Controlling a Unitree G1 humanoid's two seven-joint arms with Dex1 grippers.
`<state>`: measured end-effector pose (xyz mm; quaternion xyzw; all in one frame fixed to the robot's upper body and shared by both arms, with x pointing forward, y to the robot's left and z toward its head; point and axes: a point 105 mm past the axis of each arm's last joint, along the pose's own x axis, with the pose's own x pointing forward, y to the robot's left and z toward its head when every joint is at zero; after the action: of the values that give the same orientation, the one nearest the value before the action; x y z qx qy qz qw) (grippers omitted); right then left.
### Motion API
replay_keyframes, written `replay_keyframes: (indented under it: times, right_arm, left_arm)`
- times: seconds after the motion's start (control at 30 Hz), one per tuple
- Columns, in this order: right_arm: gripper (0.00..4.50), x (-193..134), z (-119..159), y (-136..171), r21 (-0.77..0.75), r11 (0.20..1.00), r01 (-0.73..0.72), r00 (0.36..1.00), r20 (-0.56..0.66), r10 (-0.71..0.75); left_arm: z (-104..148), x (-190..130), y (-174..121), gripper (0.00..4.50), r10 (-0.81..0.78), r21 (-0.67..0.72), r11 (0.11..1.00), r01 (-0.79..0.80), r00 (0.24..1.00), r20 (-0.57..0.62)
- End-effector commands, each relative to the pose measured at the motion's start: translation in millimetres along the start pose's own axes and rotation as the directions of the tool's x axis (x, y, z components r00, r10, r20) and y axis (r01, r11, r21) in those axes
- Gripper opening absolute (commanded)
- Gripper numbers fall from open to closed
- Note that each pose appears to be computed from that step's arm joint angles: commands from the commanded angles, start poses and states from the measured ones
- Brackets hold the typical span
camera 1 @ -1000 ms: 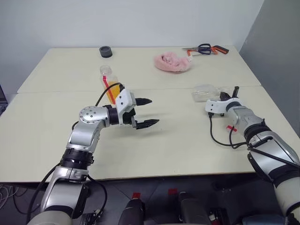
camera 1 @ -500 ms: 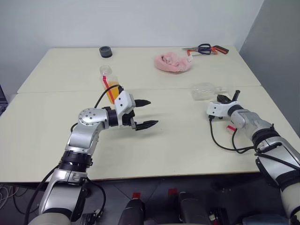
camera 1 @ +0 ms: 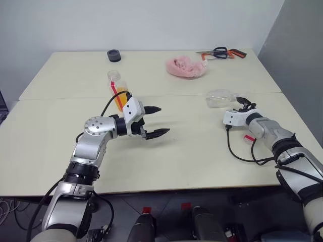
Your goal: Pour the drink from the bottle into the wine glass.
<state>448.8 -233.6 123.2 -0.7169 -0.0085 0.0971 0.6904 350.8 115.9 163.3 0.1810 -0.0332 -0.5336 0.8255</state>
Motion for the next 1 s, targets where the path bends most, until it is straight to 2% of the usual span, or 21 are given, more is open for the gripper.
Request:
replay_keyframes:
  times: [0.03,0.23,0.6,1.0]
  right_arm:
    - [2.99,-2.2,-3.9,-13.7,-0.016,0.999,0.043,0.999,0.012,-0.043]
    - [2.99,-4.3,-5.4,-21.1,0.014,0.998,0.053,0.998,0.029,-0.054]
    - [2.99,-9.5,-12.1,-25.9,-0.021,0.998,0.062,0.997,0.036,-0.061]
    - [2.99,-22.1,-21.1,-34.4,0.045,0.994,0.101,0.994,0.028,-0.102]
  left_arm:
    - [5.6,-5.7,5.5,4.50,0.027,0.031,0.999,-0.027,1.000,0.016]
    - [4.2,-4.0,7.2,4.50,0.028,0.033,0.999,-0.029,0.999,0.019]
    - [2.4,-3.5,8.5,4.50,0.035,0.037,0.999,-0.036,0.999,0.021]
    - [2.6,-0.3,8.4,4.50,0.026,0.041,0.999,-0.027,0.999,0.019]
